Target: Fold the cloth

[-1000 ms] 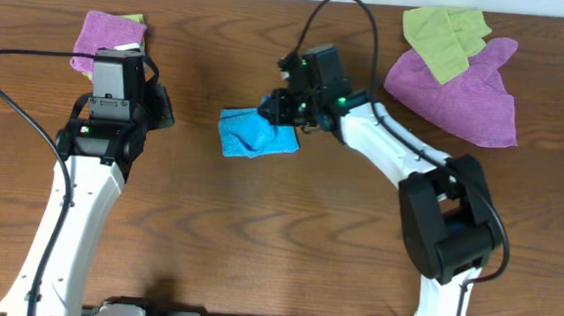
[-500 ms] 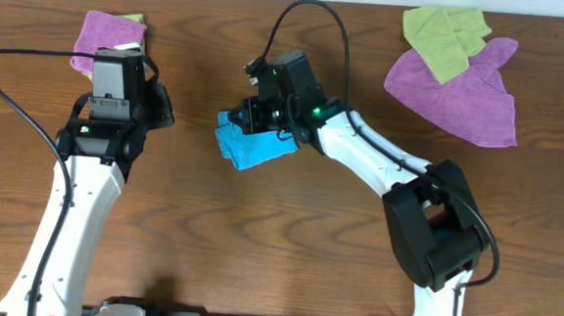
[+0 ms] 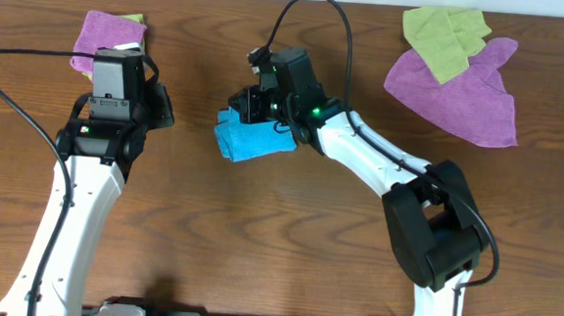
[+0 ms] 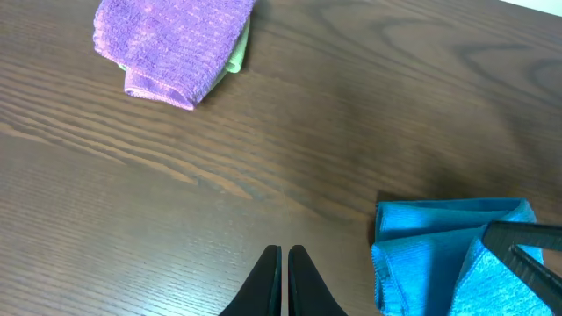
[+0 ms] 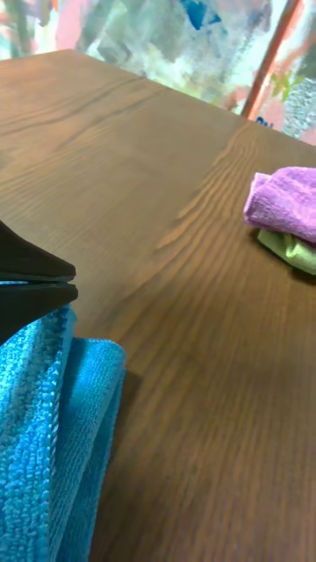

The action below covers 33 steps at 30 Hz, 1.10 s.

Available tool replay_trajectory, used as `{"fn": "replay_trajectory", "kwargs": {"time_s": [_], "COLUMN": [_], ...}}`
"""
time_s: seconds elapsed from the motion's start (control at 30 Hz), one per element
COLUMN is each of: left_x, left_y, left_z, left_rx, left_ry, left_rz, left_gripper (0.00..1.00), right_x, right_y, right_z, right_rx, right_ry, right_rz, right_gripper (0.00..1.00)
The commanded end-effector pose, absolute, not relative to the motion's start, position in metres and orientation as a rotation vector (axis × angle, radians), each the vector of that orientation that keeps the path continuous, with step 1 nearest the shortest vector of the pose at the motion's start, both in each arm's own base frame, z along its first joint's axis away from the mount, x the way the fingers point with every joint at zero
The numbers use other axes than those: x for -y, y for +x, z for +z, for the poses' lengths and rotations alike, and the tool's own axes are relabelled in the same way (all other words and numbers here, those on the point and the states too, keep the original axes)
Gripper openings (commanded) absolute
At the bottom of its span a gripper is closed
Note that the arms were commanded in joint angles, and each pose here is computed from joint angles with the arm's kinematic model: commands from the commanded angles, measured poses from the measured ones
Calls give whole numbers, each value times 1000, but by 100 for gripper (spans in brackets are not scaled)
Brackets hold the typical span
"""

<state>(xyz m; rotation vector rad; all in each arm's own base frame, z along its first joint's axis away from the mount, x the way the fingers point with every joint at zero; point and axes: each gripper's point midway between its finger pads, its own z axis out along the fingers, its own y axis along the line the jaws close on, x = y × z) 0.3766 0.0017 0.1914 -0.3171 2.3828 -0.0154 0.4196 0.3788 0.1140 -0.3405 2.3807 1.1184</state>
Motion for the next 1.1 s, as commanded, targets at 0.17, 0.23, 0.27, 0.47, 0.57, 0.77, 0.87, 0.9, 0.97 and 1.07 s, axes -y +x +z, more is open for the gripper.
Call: {"fn": "replay_trajectory", "kwargs": {"time_s": [0.17, 0.23, 0.27, 0.47, 0.57, 0.77, 0.87, 0.9, 0.97, 1.07], "left_x": [3, 6, 6, 21, 31, 57, 68, 74, 79, 78], "left_y": [377, 377, 377, 365, 354, 336, 337, 337, 337, 341], "left_z": [185, 185, 185, 175, 162, 128, 133, 135, 138, 140], "left_rx": [-2404, -2408, -2409, -2482, -2536, -2581, -2560, -2549, -2537, -2519], "left_ry": [-283, -275, -275, -214, -154, 66, 87, 100, 114, 116], "left_rz": [-44, -65, -66, -157, -214, -373, -457, -500, -541, -530], "left_gripper": [6, 6, 6, 6, 11, 95, 96, 96, 96, 95], "right_x": [-392, -393, -392, -368, -328, -154, -104, -96, -82, -64], "right_y": [421, 427, 429, 432, 439, 417, 366, 348, 315, 261], "right_z": [113, 121, 123, 131, 132, 187, 239, 256, 284, 321], "right_rx": [-2361, -2318, -2309, -2343, -2409, -2633, -2610, -2594, -2553, -2459], "right_ry": [-336, -337, -333, -329, -291, -119, -100, -106, -103, -93], "right_rz": [1126, 1137, 1142, 1237, 1141, 335, 62, 37, 1, 4], "right_gripper": [86, 99, 99, 92, 97, 99, 99, 99, 99, 99]}}
